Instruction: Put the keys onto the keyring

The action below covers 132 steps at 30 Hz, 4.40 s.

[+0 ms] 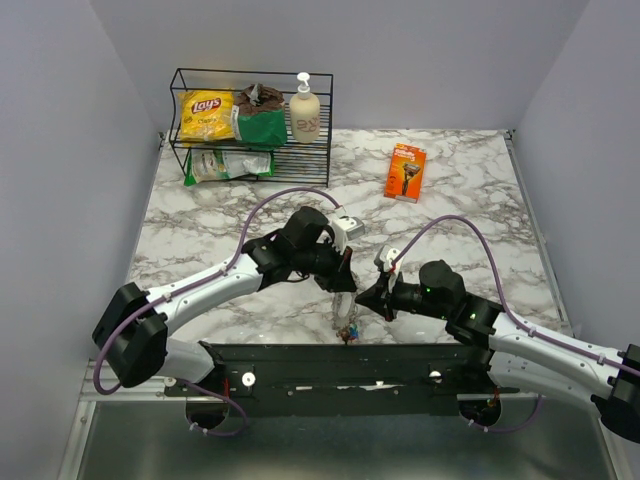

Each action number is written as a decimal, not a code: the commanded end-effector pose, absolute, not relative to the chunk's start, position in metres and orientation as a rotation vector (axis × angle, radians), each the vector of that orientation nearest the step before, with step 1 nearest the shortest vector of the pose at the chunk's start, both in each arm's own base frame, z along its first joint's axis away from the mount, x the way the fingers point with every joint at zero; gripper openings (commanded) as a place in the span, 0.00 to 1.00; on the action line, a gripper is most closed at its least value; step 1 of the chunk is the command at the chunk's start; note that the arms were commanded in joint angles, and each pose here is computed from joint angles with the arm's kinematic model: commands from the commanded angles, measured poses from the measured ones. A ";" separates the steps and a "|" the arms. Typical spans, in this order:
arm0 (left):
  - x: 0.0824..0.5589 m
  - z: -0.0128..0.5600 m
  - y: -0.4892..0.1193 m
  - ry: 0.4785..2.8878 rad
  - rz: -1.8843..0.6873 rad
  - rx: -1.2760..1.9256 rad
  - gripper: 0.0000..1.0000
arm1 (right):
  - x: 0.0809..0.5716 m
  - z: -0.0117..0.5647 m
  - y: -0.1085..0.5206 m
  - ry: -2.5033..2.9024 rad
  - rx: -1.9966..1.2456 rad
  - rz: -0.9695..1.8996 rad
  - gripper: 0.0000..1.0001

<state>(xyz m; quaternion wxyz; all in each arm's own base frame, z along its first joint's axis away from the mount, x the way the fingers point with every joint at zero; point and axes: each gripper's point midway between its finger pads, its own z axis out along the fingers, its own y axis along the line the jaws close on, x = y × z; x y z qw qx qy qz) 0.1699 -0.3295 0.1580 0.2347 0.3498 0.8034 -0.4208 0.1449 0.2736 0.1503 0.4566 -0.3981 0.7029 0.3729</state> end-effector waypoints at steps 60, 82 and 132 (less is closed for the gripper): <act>0.174 0.148 -0.323 2.178 -1.008 1.126 0.00 | 0.165 0.176 0.248 1.649 -0.712 0.840 0.68; 0.178 0.135 -0.324 1.968 -0.967 1.244 0.00 | 0.176 0.187 0.254 1.419 -0.896 0.723 0.80; 0.123 0.189 -0.319 1.660 -1.201 1.430 0.00 | 0.142 0.177 0.284 1.400 -1.281 1.045 0.35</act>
